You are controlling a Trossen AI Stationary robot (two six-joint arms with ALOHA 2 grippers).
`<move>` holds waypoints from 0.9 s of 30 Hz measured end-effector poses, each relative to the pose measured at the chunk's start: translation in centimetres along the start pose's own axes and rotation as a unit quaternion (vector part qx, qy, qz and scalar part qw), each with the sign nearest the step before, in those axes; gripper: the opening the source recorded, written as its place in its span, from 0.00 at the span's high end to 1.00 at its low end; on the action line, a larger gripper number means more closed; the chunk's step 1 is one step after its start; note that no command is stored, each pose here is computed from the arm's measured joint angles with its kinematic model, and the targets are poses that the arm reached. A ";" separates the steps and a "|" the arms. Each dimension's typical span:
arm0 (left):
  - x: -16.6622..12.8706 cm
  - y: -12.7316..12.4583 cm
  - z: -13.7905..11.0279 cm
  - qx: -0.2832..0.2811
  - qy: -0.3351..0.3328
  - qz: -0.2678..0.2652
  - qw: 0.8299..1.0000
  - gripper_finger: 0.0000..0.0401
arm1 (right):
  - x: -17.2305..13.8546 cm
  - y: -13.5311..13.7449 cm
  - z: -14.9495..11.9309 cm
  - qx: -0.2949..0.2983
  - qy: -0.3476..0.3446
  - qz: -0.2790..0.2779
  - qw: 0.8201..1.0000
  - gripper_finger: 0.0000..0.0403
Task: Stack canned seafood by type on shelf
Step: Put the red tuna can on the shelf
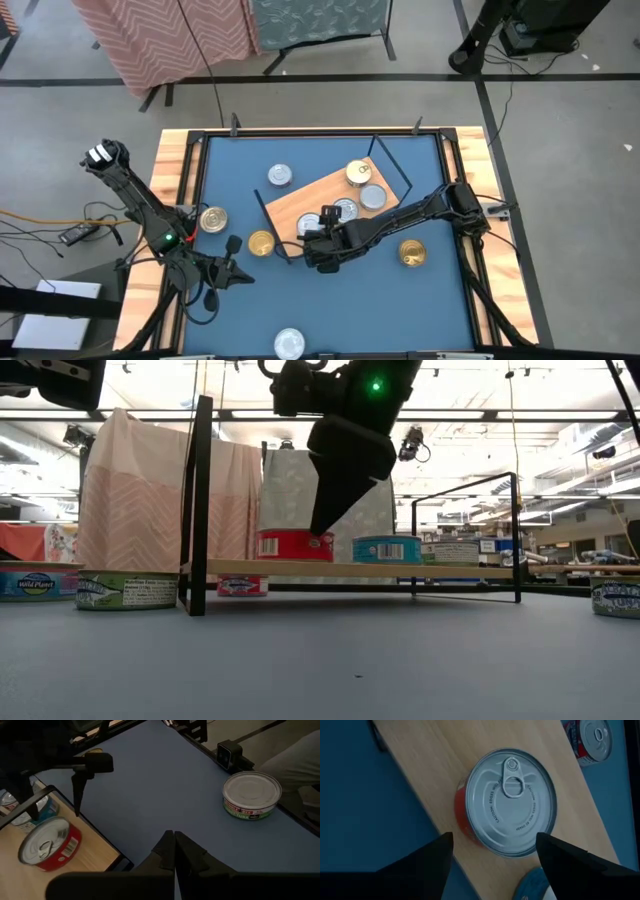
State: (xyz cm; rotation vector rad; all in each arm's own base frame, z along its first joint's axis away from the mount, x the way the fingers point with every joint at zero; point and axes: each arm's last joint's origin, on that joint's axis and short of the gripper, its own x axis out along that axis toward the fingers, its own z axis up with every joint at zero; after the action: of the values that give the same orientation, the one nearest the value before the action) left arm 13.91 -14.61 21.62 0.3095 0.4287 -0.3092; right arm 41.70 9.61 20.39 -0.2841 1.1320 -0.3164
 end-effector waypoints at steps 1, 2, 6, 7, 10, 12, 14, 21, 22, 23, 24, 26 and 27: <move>0.0 0.0 0.0 0.000 0.000 -0.002 1.000 0.99 | 0.0 0.0 0.0 0.002 0.000 0.000 1.000 0.27; 0.0 0.0 0.0 0.000 0.000 -0.003 1.000 0.99 | 0.0 0.0 0.0 0.003 0.000 0.000 1.000 0.27; 0.0 0.0 0.0 0.000 0.000 -0.004 1.000 0.99 | 0.0 -0.1 0.0 0.005 -0.004 -0.022 1.000 0.29; 0.0 0.0 0.0 0.000 0.000 -0.004 1.000 0.99 | 0.0 -0.1 0.0 0.005 -0.005 -0.025 1.000 0.30; 0.0 0.0 0.0 0.000 0.000 -0.004 1.000 0.99 | 0.0 -0.1 0.2 0.004 -0.014 -0.024 1.000 0.39; 0.0 0.0 0.0 0.000 0.000 -0.004 1.000 0.99 | 0.0 0.0 0.5 0.000 -0.026 -0.023 0.999 0.48; 0.0 0.0 0.0 0.000 0.000 -0.004 1.000 0.99 | 0.0 0.0 0.7 -0.005 -0.037 -0.021 0.999 0.59; 0.0 0.0 0.0 0.000 0.000 -0.004 1.000 0.99 | 0.2 -0.3 1.1 -0.010 -0.047 -0.009 0.999 0.97; 0.0 0.0 0.0 0.000 0.001 -0.004 1.000 0.99 | 0.3 -0.5 1.1 -0.007 -0.046 -0.011 0.999 0.97; 0.0 0.0 0.0 0.000 0.001 -0.004 1.000 0.99 | 0.4 -0.7 1.1 -0.003 -0.045 -0.013 0.999 0.97; 0.0 0.0 0.0 0.001 0.001 -0.005 1.000 0.99 | 0.4 -0.9 1.2 -0.001 -0.045 -0.014 0.999 0.97; 0.0 0.0 0.0 0.001 0.001 -0.004 1.000 0.99 | 0.6 -1.1 1.2 0.001 -0.043 -0.016 0.999 0.98; 0.0 0.0 0.0 0.001 0.001 -0.004 1.000 0.99 | 0.6 -1.3 1.2 0.001 -0.042 -0.015 0.999 0.98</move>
State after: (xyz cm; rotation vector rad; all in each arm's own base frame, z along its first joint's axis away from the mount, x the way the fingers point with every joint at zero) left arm 13.90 -14.62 21.60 0.3095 0.4318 -0.3179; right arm 42.93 8.28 20.80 -0.3114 1.0448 -0.3293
